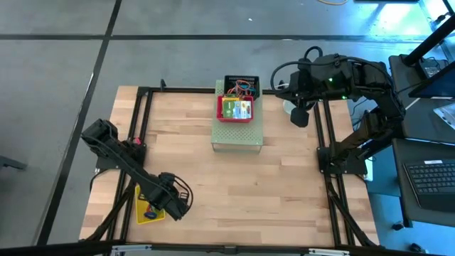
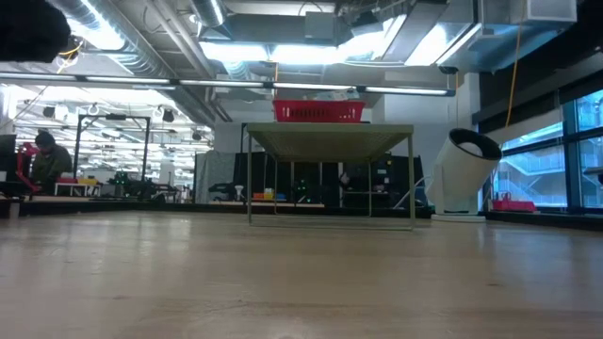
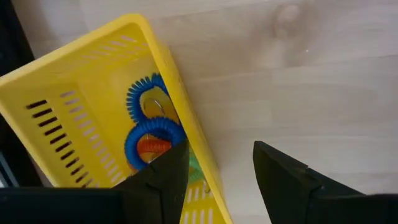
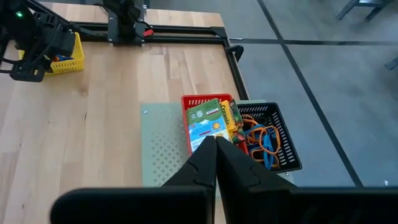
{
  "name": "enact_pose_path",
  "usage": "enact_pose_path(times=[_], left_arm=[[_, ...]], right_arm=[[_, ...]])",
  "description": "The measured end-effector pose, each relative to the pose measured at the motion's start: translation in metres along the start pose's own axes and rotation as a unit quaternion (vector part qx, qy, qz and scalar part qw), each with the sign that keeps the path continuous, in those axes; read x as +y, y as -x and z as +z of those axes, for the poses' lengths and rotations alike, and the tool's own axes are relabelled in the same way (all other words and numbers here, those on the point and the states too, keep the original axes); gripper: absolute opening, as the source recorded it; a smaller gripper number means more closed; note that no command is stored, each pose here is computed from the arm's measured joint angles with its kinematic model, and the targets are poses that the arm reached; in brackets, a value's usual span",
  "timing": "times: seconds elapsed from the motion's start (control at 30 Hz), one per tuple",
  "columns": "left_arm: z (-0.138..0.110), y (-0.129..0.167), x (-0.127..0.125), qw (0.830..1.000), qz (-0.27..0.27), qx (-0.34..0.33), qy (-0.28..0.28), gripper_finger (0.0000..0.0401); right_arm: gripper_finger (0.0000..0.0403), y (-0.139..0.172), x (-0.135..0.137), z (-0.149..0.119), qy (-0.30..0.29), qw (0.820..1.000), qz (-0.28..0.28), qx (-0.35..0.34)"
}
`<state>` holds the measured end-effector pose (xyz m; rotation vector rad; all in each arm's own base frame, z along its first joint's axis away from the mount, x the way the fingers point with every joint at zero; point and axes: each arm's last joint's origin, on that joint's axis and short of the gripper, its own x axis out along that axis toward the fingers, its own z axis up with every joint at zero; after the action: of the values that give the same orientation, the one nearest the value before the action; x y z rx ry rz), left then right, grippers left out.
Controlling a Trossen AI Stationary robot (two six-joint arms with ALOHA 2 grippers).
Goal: Pick & Place Office Desk Supplies
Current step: Put the yellow bin on the shelf
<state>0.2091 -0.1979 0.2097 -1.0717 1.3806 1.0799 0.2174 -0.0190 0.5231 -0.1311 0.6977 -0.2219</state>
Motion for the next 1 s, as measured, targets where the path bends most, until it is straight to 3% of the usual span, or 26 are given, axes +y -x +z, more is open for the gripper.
enact_pose_path(times=[0.7, 0.83, 1.0], left_arm=[[0.008, -0.064, 0.017, 1.0, -0.024, 0.012, -0.013, 0.0168], [0.01, -0.068, 0.019, 0.999, -0.018, 0.008, -0.032, 0.0126], [0.011, -0.068, 0.02, 0.998, -0.018, -0.002, -0.068, 0.0028]], right_arm=[[0.0007, 0.0, 0.0, 0.0, -0.017, 1.0, 0.0, 0.0], [0.0007, 0.0, 0.0, 0.0, -0.026, 1.0, 0.0, 0.0], [0.0007, 0.0, 0.0, 0.0, -0.027, 1.0, 0.0, 0.0]])
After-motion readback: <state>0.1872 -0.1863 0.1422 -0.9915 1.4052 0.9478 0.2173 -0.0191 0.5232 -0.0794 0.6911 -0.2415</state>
